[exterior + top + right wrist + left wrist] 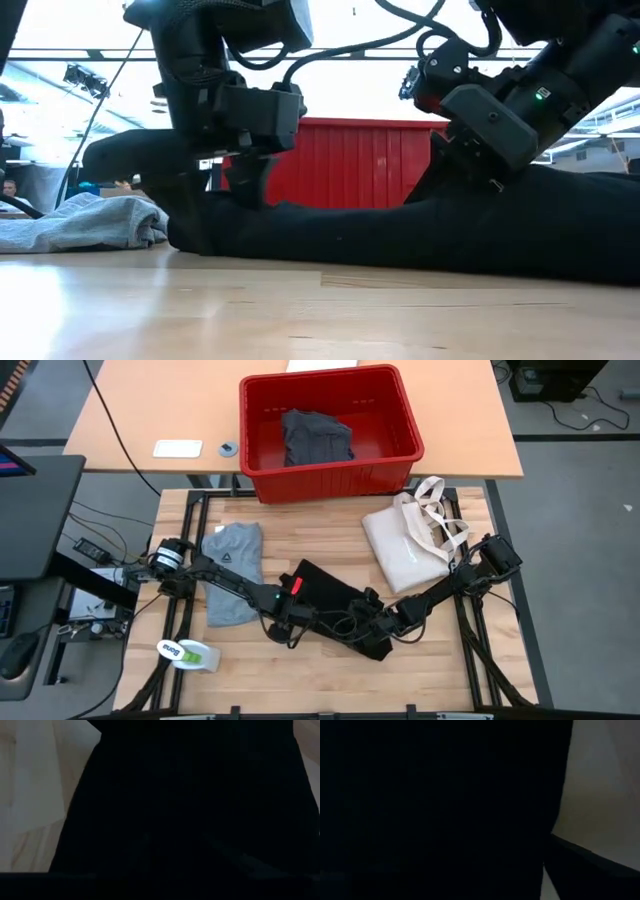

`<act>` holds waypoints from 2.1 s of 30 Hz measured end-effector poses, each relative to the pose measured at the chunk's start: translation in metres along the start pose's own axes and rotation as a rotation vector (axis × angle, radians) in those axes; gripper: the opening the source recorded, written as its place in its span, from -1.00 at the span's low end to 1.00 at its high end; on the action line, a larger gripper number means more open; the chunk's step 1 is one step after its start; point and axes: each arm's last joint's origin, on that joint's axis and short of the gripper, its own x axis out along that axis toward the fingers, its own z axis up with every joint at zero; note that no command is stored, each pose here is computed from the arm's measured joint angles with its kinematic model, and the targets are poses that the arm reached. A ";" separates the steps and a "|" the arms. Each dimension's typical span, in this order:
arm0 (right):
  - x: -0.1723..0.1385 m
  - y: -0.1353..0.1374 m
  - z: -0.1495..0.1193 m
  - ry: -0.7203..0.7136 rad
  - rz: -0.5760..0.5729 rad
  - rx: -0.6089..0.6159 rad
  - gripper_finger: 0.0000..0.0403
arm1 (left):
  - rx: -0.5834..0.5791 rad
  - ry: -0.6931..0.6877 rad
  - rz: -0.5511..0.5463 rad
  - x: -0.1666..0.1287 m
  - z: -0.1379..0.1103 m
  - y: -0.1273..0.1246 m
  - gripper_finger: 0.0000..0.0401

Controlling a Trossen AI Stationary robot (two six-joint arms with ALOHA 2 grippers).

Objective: Fold Laundry from Bin
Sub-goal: Fold the black shirt

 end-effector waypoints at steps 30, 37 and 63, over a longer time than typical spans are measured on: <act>-0.038 0.095 0.048 -0.333 -0.161 -0.556 -0.15 | -0.350 -0.160 -0.106 -0.082 -0.017 0.038 -0.82; -0.016 0.112 0.058 -0.278 -0.197 -0.575 0.25 | -0.399 -0.186 -0.131 -0.087 -0.017 0.037 -0.82; 0.008 0.074 -0.001 -0.019 -0.472 -0.287 0.32 | -0.555 -0.362 -0.173 -0.131 -0.015 0.008 -0.82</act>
